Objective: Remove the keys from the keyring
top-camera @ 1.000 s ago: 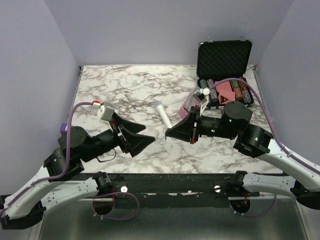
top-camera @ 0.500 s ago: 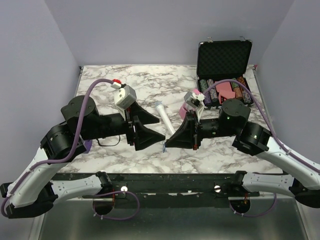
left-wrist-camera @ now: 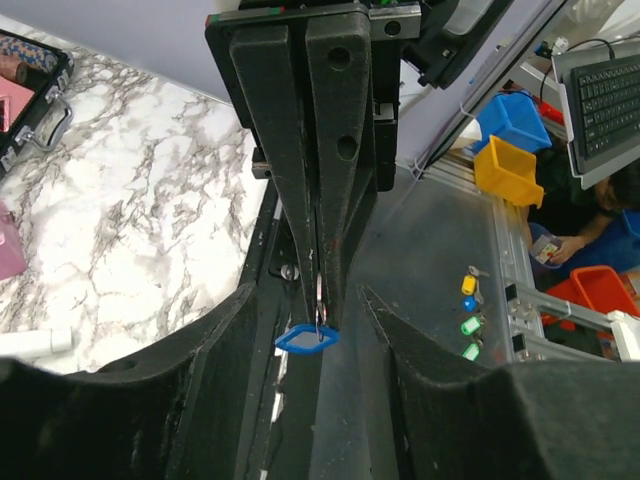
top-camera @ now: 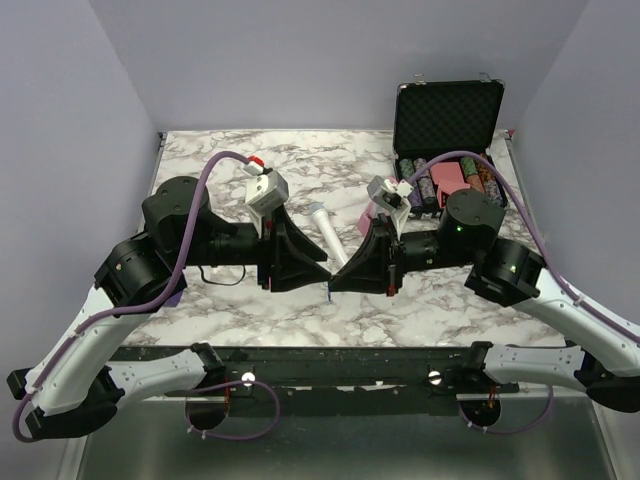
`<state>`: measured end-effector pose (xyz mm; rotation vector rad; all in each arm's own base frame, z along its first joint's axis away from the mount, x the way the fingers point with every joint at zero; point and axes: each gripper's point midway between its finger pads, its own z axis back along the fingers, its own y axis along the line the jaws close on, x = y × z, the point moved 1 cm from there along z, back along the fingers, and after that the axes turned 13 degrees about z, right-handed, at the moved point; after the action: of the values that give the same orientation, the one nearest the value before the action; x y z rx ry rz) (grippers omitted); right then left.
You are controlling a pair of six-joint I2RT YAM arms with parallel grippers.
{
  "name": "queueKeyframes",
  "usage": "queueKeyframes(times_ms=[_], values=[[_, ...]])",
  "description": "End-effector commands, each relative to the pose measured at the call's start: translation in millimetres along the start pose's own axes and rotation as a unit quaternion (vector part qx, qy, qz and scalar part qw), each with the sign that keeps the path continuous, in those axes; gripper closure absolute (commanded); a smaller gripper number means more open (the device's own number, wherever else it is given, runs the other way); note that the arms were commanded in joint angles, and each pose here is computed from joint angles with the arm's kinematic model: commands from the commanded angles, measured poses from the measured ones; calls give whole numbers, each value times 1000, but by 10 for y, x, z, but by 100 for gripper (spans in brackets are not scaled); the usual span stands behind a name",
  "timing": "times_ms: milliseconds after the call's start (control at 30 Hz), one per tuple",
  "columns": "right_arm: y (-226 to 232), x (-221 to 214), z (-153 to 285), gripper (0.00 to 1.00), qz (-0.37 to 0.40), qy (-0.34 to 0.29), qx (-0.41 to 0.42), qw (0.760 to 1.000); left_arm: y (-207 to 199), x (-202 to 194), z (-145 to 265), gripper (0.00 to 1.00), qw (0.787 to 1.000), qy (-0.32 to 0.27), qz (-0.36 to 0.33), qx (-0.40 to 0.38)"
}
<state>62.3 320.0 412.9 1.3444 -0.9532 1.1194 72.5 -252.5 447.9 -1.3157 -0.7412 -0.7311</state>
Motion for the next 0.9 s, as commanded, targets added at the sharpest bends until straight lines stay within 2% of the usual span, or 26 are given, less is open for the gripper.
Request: queueKeyframes(times_ms=[0,233,467,867], values=[[54,140,11,99,19,-12,8,1000,-93,-41,45,50,1000,13,3,-20],[48,212,8,99,26,-21,2,999,-53,-90,50,55,1000,19,6,-13],[24,236,-29,99,26,-21,3,999,-37,-92,20,63,1000,21,11,-14],[6,381,-55,99,47,-33,-1,998,-57,-23,13,99,1000,17,12,-11]])
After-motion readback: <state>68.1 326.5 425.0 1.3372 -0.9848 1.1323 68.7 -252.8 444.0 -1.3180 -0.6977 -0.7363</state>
